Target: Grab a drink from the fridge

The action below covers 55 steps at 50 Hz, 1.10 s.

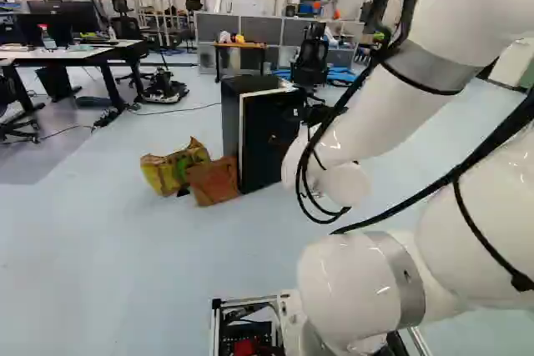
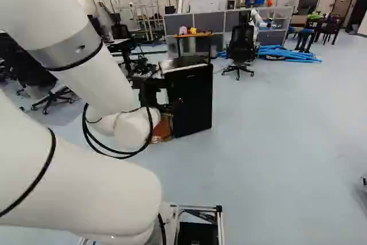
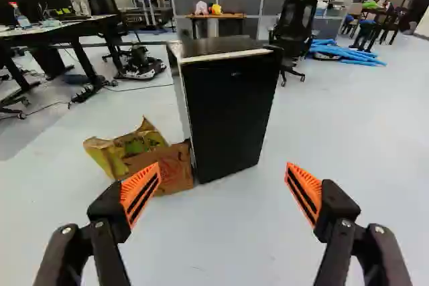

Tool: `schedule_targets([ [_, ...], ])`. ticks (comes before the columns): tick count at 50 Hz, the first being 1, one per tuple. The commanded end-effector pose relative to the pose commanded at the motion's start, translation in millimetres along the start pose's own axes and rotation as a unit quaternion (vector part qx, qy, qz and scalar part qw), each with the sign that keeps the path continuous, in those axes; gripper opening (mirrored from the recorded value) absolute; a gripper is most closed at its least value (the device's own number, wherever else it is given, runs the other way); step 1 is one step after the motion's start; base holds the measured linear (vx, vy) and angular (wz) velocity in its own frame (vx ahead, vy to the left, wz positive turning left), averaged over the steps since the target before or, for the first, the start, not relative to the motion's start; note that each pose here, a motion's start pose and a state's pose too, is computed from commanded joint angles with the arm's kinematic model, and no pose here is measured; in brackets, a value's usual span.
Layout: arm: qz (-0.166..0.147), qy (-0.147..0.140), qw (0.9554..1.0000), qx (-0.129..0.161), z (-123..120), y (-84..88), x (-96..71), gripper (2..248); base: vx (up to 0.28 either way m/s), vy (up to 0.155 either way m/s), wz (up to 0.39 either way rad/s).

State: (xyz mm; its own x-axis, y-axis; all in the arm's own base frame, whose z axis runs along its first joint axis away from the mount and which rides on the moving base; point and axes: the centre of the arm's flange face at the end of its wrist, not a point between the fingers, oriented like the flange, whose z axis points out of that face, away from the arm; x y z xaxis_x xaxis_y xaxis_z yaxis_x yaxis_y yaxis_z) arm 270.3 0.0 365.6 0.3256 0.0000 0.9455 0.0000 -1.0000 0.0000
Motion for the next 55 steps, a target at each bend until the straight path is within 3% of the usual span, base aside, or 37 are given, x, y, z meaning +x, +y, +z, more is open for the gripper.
schedule_targets([
  [27, 0.0, 0.0, 1.0, 0.0, 0.0, 0.0, 0.0, 247, 0.017, -0.002, -0.03],
  [55, 0.0, 0.0, 1.0, 0.0, 0.0, 0.0, 0.0, 247, 0.091, 0.002, -0.008],
])
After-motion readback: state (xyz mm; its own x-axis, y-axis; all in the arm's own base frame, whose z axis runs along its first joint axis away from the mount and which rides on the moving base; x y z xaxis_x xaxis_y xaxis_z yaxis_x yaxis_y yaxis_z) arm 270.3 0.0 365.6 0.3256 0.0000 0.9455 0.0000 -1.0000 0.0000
